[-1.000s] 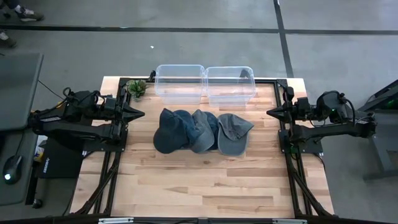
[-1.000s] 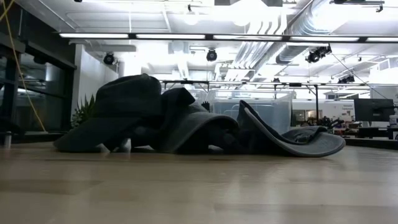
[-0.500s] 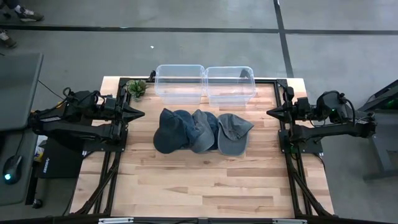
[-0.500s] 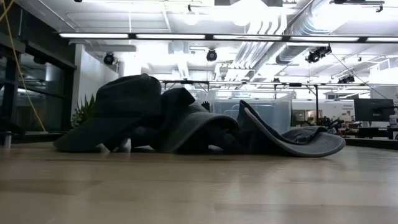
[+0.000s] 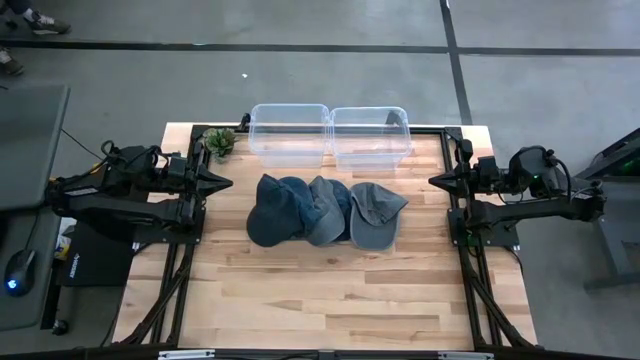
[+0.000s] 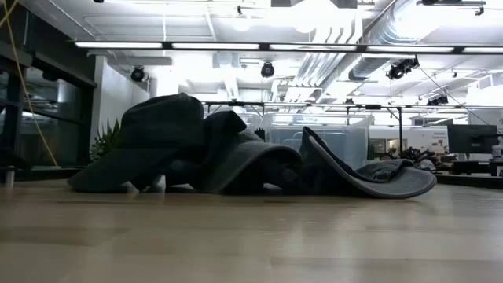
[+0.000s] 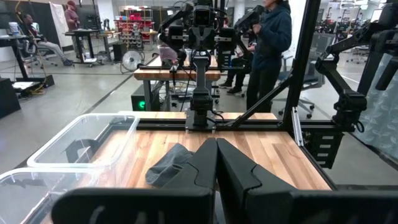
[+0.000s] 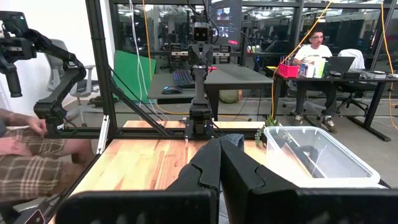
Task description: Pick & Place hat
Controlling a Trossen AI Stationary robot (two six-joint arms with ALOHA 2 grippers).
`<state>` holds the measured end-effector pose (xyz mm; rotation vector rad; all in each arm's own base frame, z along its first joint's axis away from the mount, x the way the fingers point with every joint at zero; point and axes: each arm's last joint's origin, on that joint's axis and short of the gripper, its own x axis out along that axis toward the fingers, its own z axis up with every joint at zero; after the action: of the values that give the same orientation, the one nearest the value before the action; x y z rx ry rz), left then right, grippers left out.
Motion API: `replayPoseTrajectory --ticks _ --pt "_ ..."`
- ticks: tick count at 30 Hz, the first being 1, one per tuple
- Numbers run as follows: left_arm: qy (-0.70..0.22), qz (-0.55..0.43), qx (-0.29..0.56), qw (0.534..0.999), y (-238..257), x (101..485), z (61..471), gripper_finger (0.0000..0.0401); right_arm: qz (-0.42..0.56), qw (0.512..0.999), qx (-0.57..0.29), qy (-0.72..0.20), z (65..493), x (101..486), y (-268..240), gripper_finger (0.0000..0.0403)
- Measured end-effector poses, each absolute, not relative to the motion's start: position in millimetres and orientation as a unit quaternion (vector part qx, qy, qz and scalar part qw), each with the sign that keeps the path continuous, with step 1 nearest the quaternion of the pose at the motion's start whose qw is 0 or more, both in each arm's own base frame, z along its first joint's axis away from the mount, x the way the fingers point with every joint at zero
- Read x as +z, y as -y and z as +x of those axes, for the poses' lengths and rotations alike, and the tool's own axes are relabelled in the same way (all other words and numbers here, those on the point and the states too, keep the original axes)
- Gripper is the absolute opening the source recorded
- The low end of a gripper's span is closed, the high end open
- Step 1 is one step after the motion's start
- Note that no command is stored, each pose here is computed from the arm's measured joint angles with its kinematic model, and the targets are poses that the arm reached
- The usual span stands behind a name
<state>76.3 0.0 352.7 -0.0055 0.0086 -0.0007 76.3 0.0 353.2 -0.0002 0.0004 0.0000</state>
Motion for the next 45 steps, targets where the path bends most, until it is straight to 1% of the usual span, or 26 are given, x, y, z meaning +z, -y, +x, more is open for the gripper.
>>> replayPoseTrajectory --ticks 45 --pt "0.004 -0.003 0.007 1.000 -0.4 354.4 76.3 0.0001 0.000 1.000 0.000 0.000 76.3 353.3 0.0 0.0000"
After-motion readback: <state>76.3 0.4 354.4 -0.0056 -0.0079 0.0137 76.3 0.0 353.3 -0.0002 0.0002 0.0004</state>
